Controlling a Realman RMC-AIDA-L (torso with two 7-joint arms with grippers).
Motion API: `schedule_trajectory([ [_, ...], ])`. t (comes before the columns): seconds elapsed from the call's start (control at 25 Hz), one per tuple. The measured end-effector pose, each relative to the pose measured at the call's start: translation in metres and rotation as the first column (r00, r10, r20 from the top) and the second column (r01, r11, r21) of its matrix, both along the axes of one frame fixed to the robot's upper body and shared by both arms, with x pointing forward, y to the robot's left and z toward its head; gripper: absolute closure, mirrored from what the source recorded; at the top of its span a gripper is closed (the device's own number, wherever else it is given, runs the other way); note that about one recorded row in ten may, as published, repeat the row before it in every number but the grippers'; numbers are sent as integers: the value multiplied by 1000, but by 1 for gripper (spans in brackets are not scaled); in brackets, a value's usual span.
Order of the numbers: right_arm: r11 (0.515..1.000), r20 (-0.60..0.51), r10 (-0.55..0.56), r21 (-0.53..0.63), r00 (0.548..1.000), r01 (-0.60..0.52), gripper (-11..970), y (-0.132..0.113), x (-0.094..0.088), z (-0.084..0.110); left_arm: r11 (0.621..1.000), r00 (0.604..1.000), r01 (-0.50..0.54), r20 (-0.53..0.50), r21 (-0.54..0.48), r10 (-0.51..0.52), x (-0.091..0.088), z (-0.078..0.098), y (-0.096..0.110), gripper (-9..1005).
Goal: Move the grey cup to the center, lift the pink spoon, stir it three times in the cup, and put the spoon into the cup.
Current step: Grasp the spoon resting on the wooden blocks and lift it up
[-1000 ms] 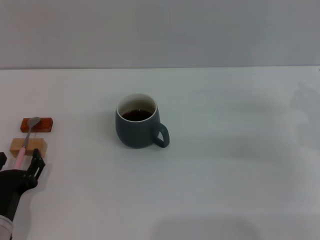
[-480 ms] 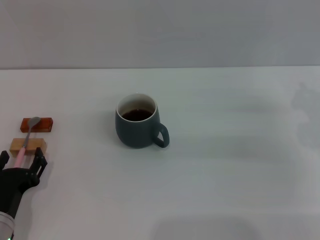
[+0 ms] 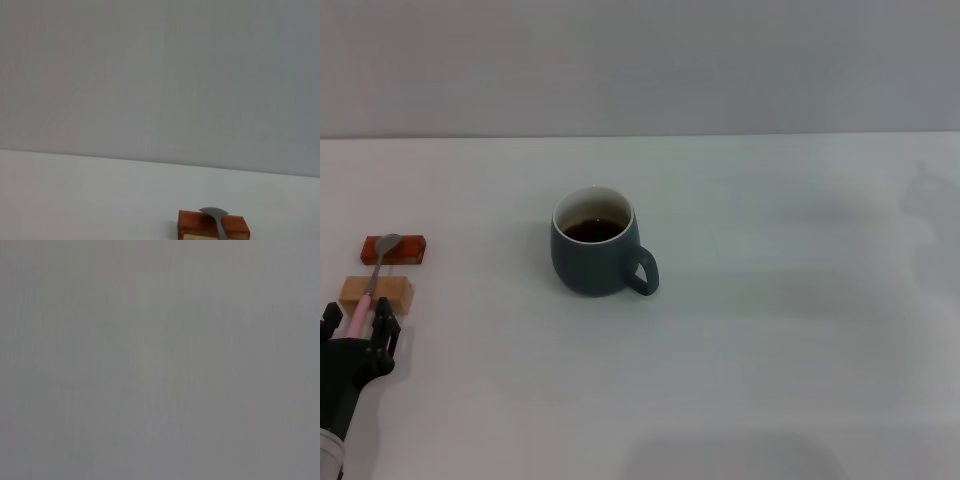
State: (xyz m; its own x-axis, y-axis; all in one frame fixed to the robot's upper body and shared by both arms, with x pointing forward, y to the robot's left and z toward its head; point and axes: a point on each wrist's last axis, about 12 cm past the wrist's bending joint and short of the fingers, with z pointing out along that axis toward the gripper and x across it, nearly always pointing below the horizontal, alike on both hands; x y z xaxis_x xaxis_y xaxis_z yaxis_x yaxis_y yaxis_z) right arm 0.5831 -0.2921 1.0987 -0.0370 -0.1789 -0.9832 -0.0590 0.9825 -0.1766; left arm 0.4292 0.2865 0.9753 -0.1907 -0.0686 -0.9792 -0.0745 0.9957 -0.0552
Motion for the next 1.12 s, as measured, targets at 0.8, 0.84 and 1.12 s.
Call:
schedule_trajectory([
  [0.8, 1000, 5, 2, 2, 1000, -2, 960, 1, -1, 2, 1000, 1000, 2, 0, -3, -2, -1, 0, -1, 425],
  [0.84, 1000, 5, 2, 2, 1000, -2, 960, 1, -1, 2, 1000, 1000, 2, 0, -3, -2, -1, 0, -1, 427],
  [1.12, 1000, 8, 6, 2, 1000, -6, 960, 2, -1, 3, 1000, 1000, 3, -5, -4, -3, -1, -1, -1, 556],
])
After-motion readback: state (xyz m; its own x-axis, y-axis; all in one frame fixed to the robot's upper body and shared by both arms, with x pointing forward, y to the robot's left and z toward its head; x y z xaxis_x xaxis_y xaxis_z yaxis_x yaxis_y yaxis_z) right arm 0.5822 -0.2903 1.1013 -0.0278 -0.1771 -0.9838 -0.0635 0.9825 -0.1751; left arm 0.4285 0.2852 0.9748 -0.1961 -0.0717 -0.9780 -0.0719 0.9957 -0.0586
